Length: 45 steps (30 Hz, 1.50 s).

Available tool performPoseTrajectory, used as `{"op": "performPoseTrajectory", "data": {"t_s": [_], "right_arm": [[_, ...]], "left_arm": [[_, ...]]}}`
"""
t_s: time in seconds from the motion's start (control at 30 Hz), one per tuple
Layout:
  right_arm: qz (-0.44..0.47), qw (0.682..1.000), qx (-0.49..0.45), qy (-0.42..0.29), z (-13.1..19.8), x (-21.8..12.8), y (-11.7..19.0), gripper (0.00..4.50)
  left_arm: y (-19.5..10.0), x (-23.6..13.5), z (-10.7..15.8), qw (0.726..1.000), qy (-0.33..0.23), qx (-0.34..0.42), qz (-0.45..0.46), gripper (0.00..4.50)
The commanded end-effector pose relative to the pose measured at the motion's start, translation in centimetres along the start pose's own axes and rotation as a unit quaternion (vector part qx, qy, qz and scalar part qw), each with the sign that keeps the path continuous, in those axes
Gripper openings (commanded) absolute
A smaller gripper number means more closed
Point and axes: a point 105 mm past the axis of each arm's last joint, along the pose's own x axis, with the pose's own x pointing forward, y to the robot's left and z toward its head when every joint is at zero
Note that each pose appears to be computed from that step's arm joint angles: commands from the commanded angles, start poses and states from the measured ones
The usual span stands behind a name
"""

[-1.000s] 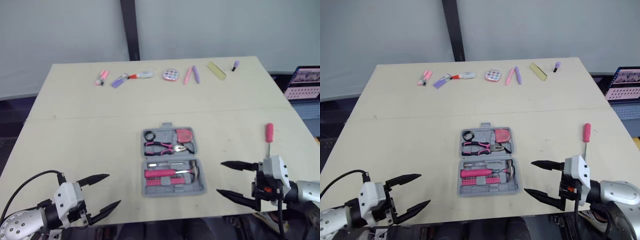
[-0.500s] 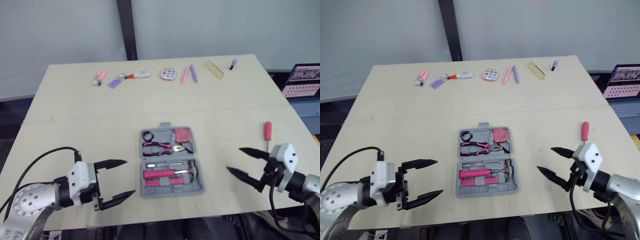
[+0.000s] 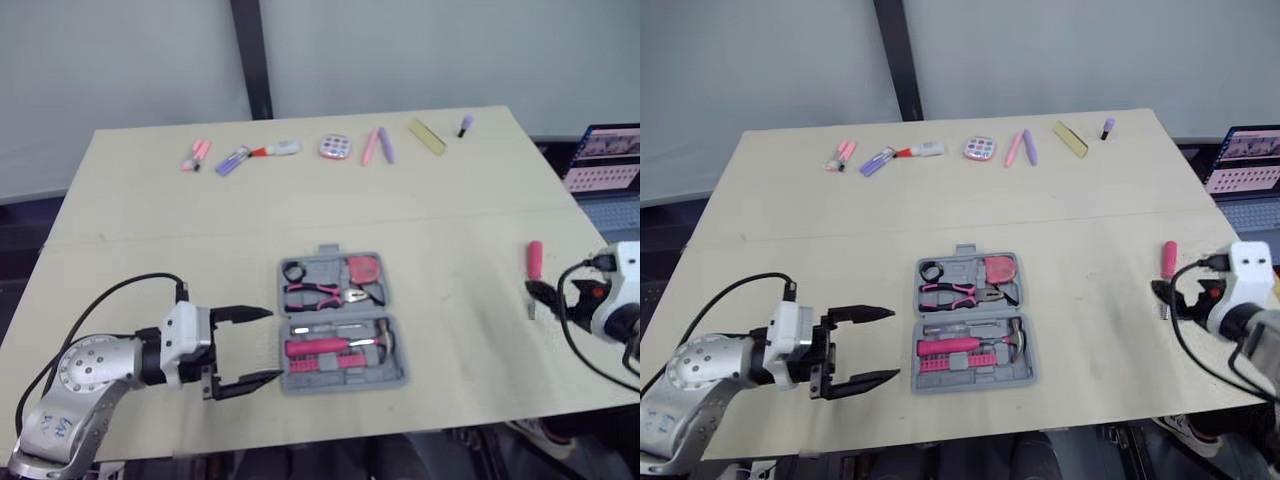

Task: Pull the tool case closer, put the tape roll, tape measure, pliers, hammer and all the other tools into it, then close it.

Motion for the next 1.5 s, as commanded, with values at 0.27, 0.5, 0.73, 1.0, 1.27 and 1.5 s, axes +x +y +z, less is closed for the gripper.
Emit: {"op": "performPoseTrajectory", "data": {"t_s": [0.27,0.5,0.73,1.0,1.27,1.5], "right_arm": [[-0.086,0.995,0.029,0.048,1.3,4.7,-1.6,4.5],[-0.098,0.992,0.048,0.061,1.2,7.0,-1.5,4.5],[-0.101,0.991,0.058,0.071,0.4,8.2,-1.3,4.5],[-0.105,0.989,0.066,0.08,-0.6,9.1,-1.2,4.5],[-0.104,0.989,0.065,0.08,-1.0,9.9,-0.8,4.5],[-0.106,0.989,0.064,0.081,-1.1,10.1,-0.7,4.24]], "left_arm": [[-0.8,-0.2,0.0,1.0,0.003,0.013,0.009,4.45],[-1.2,-0.3,-0.2,1.0,0.006,0.012,0.022,4.45],[-1.3,-0.4,-0.3,0.999,0.009,0.013,0.029,4.45],[-1.3,-0.6,-0.4,0.999,0.015,0.014,0.033,4.45],[-1.3,-0.7,-0.4,0.999,0.018,0.015,0.036,4.45],[-1.2,-0.7,-0.4,0.999,0.02,0.016,0.039,4.5]]}}
